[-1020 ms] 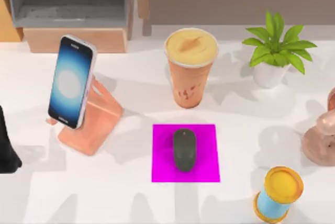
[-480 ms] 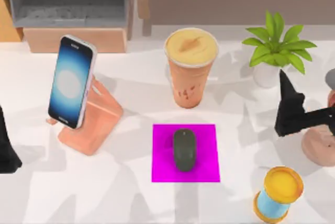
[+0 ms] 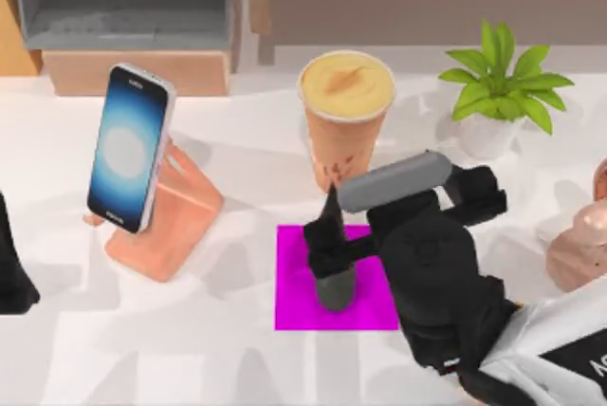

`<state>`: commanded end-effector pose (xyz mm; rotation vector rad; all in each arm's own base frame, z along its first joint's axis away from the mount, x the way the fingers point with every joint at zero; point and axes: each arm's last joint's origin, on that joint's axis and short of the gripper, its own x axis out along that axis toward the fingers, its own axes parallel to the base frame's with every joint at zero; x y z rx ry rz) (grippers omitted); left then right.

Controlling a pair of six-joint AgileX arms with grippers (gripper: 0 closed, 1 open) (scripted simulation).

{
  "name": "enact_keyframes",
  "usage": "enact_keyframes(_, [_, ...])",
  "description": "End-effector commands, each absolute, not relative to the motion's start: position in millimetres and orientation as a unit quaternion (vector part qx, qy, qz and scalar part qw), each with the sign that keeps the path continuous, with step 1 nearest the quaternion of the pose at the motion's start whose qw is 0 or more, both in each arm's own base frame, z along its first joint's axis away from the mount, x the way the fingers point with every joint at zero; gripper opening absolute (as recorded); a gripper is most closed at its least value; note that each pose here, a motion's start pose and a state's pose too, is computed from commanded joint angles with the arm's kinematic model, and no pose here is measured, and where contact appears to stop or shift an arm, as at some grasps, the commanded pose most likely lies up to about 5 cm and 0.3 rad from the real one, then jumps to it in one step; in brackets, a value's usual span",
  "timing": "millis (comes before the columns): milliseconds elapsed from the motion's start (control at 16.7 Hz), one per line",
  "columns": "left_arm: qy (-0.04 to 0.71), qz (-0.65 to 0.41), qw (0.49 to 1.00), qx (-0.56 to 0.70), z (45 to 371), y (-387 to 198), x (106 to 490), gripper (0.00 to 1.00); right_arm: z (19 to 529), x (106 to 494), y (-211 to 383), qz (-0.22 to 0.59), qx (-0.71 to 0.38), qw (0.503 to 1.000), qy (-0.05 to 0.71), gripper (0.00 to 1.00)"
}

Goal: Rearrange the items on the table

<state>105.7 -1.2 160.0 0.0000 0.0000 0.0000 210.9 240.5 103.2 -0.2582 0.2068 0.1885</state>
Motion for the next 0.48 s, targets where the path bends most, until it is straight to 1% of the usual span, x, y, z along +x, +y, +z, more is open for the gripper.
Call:
enact_keyframes(240, [0.000,0.000,1.000,0.000,160.0,-1.2,105.7,1.00,69.0,233.1,278.5,0.041,-0.083,0.994,0.054,1.00])
enact_keyframes(480, [0.000,0.000,1.000,0.000,160.0,-1.2,105.7,1.00,61.1,255.8,293.9,-0.002,-0.016,1.000,0.007,1.00])
